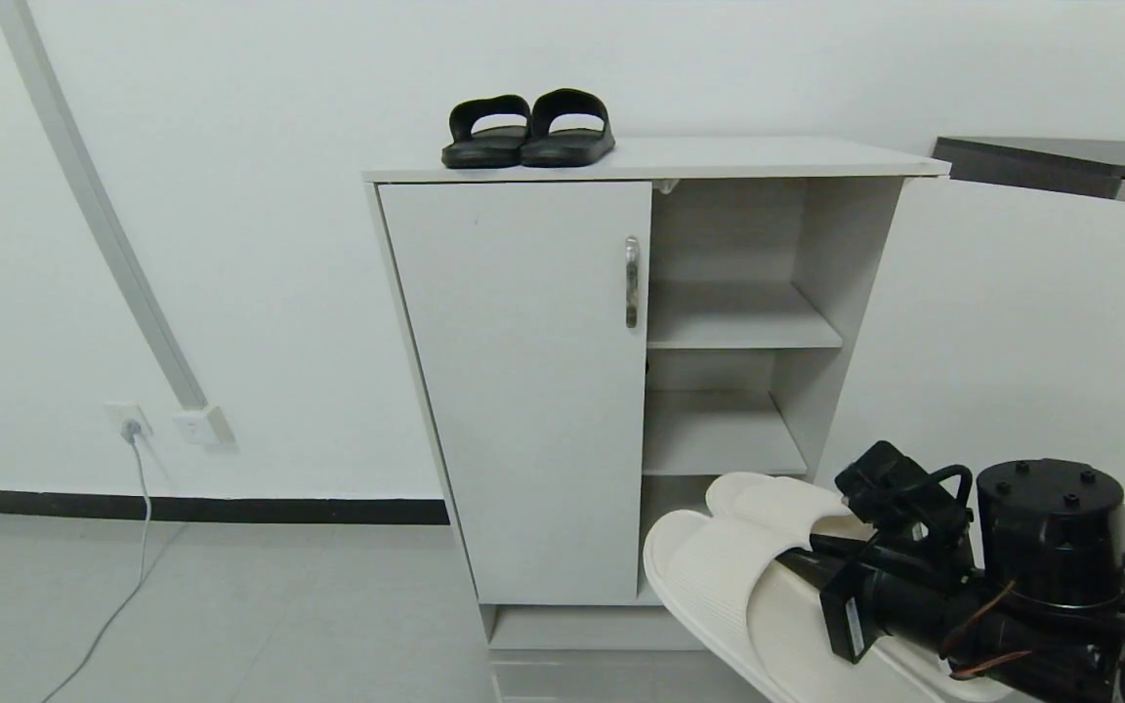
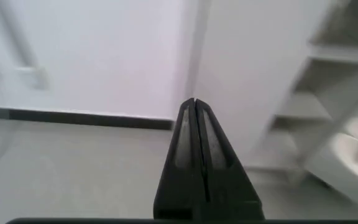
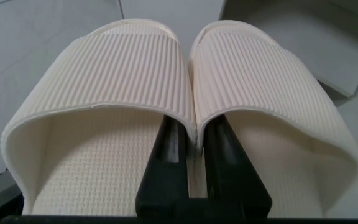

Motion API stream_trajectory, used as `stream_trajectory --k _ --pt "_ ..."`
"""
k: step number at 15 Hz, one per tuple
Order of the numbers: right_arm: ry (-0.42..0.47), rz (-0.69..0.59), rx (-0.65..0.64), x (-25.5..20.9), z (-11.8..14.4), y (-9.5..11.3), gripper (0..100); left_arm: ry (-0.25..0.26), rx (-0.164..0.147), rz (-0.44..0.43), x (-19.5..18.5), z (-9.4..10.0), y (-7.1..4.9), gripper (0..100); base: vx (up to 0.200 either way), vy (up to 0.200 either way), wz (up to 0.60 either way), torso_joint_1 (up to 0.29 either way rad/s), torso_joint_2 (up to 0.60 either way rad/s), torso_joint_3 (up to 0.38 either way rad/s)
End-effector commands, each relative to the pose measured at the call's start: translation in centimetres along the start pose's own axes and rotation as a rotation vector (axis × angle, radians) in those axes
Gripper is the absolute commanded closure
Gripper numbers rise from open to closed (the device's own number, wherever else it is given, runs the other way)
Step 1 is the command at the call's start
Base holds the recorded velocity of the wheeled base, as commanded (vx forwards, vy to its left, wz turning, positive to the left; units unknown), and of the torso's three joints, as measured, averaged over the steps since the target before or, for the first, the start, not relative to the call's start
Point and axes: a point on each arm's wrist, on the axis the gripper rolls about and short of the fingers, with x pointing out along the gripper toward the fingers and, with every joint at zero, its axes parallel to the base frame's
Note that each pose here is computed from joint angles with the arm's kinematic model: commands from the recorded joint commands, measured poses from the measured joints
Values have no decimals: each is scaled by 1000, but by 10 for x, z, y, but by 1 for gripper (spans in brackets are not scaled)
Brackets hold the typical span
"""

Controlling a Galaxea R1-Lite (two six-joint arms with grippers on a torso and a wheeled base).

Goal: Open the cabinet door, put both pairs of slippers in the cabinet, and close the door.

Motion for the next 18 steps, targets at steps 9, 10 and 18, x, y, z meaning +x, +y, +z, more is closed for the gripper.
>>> stream_trajectory --k 9,10,18 --pt "28 38 -15 2 -6 10 100 -125 25 124 -51 -145 18 100 0 0 0 0 0 0" --pt "28 44 -17 2 -6 12 100 -123 23 63 -51 -145 17 100 0 0 0 0 0 0" --pt "-2 -55 9 18 2 23 100 -82 51 -80 -50 -149 14 100 0 0 0 0 0 0"
